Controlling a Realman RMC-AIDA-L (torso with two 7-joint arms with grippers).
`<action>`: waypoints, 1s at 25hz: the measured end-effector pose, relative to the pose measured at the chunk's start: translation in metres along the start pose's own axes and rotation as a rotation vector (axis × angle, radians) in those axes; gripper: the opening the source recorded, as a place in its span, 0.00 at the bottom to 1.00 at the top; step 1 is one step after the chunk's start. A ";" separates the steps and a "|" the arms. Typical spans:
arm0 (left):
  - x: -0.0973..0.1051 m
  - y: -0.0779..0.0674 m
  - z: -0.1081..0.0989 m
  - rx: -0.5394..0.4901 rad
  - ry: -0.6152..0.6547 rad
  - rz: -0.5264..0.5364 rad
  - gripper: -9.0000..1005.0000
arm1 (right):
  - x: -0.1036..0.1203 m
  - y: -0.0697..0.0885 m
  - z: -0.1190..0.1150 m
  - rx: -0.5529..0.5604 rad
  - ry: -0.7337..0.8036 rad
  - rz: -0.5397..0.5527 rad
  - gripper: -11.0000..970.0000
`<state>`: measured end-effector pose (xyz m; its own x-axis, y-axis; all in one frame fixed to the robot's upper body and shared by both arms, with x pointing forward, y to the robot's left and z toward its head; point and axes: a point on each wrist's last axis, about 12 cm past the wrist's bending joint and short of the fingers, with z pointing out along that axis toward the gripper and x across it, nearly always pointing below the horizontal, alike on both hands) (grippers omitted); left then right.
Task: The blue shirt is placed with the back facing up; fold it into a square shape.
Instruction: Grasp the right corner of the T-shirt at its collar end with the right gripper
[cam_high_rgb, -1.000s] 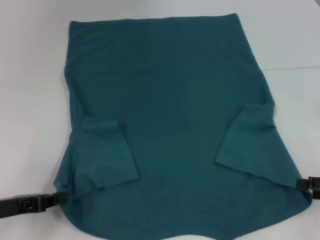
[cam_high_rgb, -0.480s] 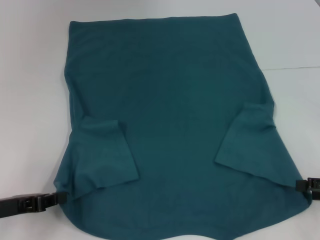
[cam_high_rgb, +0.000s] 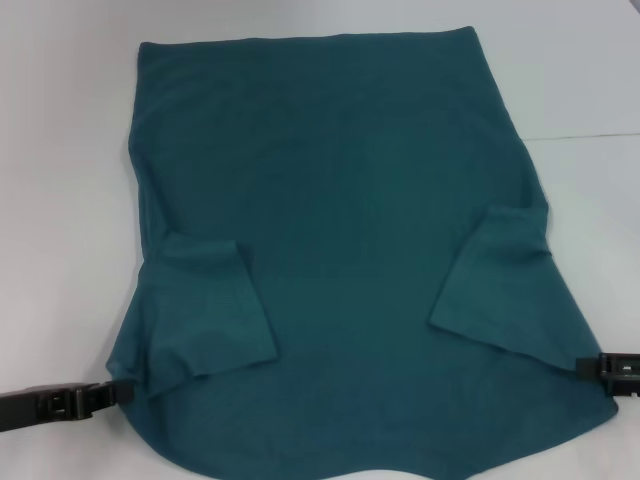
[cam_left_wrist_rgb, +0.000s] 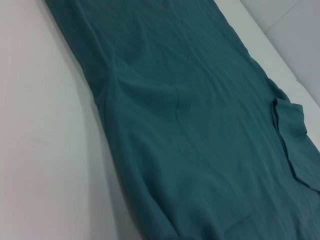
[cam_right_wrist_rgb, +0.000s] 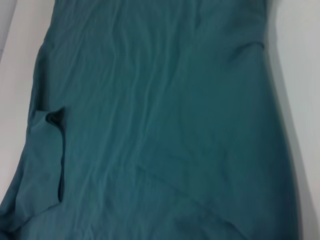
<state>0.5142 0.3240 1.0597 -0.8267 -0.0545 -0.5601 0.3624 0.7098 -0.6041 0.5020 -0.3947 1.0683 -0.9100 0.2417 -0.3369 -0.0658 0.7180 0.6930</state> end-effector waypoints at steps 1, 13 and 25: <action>0.000 0.000 0.000 0.000 0.000 0.000 0.03 | -0.001 0.001 0.001 -0.002 0.001 -0.003 0.95; -0.002 0.000 0.001 -0.001 -0.003 0.004 0.03 | -0.012 0.016 0.015 -0.045 0.016 -0.043 0.95; -0.003 0.000 0.002 -0.009 -0.007 0.005 0.03 | -0.021 0.030 0.028 -0.072 0.035 -0.092 0.95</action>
<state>0.5176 0.3234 1.0604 -0.8217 -0.0562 -0.5672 0.3625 0.7164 -0.5961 0.5307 -0.3603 1.0785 -0.9125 0.1529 -0.3795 -0.1777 0.6873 0.7043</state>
